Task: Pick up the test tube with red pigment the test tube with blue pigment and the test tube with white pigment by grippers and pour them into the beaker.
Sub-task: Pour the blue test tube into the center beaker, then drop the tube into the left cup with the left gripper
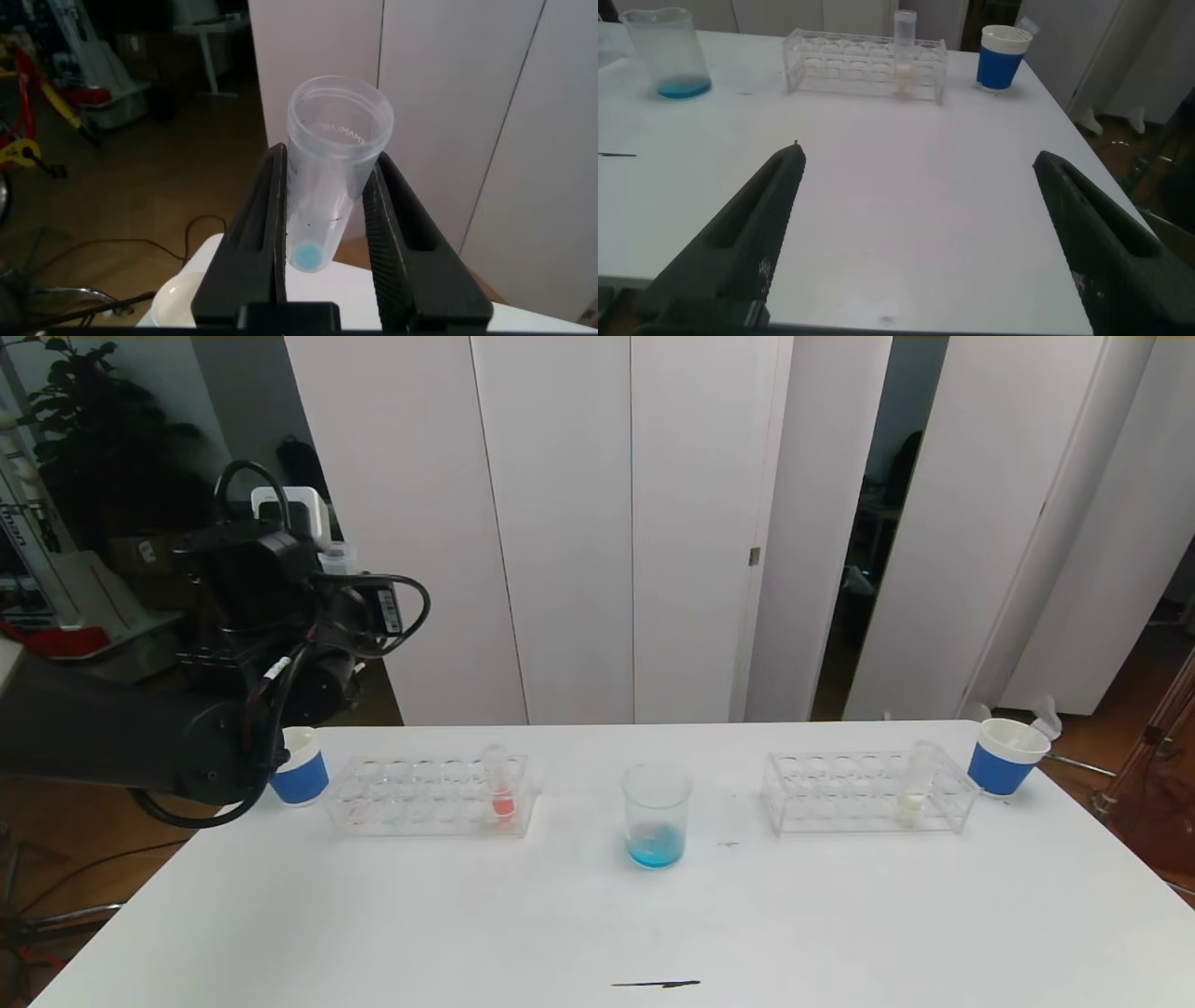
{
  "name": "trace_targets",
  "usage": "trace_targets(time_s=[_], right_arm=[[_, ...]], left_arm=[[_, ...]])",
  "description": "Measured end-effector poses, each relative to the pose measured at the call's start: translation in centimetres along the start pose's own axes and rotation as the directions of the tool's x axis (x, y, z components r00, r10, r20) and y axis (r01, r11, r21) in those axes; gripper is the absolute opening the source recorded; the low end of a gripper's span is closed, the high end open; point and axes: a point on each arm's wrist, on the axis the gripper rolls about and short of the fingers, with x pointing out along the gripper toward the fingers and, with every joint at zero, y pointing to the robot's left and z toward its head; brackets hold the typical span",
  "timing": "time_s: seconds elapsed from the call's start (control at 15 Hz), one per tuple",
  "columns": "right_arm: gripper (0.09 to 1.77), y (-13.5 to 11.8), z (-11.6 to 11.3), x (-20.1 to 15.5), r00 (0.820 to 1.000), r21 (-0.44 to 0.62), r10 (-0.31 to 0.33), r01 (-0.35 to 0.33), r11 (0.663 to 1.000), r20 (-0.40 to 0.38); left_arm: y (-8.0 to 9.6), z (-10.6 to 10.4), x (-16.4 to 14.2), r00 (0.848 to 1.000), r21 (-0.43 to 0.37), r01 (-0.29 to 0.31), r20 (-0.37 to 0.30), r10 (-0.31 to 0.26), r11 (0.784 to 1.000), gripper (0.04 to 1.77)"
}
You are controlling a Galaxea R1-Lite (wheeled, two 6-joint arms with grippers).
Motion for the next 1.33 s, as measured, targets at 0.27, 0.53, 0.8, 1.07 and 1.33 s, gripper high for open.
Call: trace_targets(time_s=[0.27, 0.53, 0.8, 1.07, 1.33], right_arm=[[1.75, 0.0, 0.0, 0.0, 1.000, -0.001, 0.000, 0.000, 1.000, 0.000], [1.75, 0.0, 0.0, 0.0, 1.000, 0.000, 0.000, 0.000, 1.000, 0.000], [1.75, 0.0, 0.0, 0.0, 1.000, 0.000, 0.000, 0.000, 1.000, 0.000], [1.75, 0.0, 0.0, 0.0, 1.000, 0.000, 0.000, 0.000, 1.000, 0.000], [1.75, 0.0, 0.0, 0.0, 1.000, 0.000, 0.000, 0.000, 1.000, 0.000]], left_arm=[[4.4, -1.8, 2.9, 0.986, 0.022, -0.146, 0.081, 0.144, 0.989, 0.58], [6.4, -5.7, 4.7, 0.978, 0.020, -0.206, 0.042, 0.205, 0.978, 0.58], [7.7, -10.2, 6.1, 0.971, 0.032, -0.234, -0.035, 0.235, 0.972, 0.58], [8.3, -13.7, 6.8, 0.977, -0.001, -0.189, -0.101, 0.188, 0.982, 0.58], [9.1, -16.5, 7.1, 0.965, 0.021, -0.207, -0.159, 0.208, 0.978, 0.58]])
